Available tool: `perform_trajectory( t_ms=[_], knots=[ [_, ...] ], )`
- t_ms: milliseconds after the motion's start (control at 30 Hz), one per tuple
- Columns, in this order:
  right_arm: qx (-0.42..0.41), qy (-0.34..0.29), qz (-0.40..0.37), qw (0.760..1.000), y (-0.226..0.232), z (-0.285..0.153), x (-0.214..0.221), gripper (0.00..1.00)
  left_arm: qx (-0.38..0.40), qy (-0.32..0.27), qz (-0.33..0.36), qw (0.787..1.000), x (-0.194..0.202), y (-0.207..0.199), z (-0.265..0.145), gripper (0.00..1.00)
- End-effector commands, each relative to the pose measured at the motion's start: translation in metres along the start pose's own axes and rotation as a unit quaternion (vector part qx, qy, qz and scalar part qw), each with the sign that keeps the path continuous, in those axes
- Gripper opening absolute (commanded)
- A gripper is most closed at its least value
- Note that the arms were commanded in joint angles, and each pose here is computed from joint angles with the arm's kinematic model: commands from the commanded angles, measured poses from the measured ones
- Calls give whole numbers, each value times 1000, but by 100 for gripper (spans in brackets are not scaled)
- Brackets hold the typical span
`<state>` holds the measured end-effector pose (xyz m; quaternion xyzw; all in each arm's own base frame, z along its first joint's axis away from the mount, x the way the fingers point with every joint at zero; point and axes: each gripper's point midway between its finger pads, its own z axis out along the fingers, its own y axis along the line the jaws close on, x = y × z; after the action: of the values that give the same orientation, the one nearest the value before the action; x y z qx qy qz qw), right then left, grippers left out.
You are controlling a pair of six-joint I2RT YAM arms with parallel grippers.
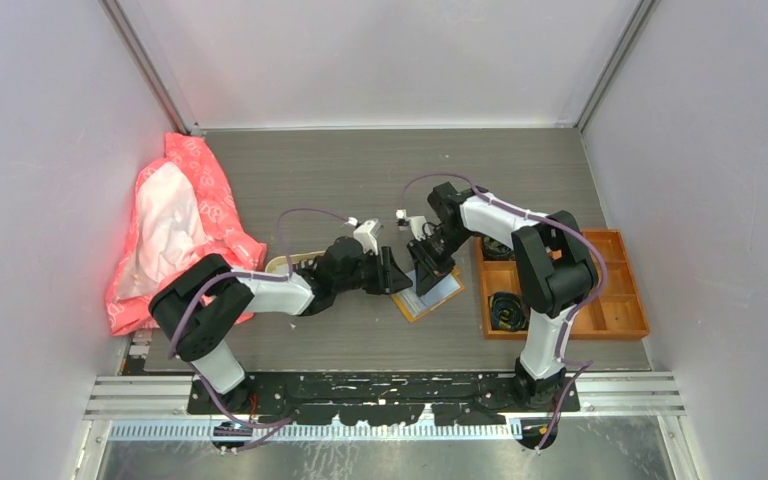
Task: Put the credit cards into the card holder
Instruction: Insert the credit card into the card holder.
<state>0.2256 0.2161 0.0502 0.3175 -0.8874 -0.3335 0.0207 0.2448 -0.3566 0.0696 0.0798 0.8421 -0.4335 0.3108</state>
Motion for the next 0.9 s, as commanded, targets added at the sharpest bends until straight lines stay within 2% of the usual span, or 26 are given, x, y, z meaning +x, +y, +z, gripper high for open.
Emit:
perform_trajectory(
  t_ms=[0,267,567,867],
  knots=[
    [7,-10,-17,1000,1,-5,-10,22,14,-31,16,999,-27,-18,2,43],
    [10,-10,-18,1000,0,-5,-10,22,25,-41,21,999,-35,-27,-2,28],
    [12,-10,-17,1000,-1,-4,-10,22,46,-40,21,998,-40,-37,5,23],
    [15,-10,-17,1000,-2,-5,-11,22,30,-23,17,999,-31,-24,20,20]
  ],
)
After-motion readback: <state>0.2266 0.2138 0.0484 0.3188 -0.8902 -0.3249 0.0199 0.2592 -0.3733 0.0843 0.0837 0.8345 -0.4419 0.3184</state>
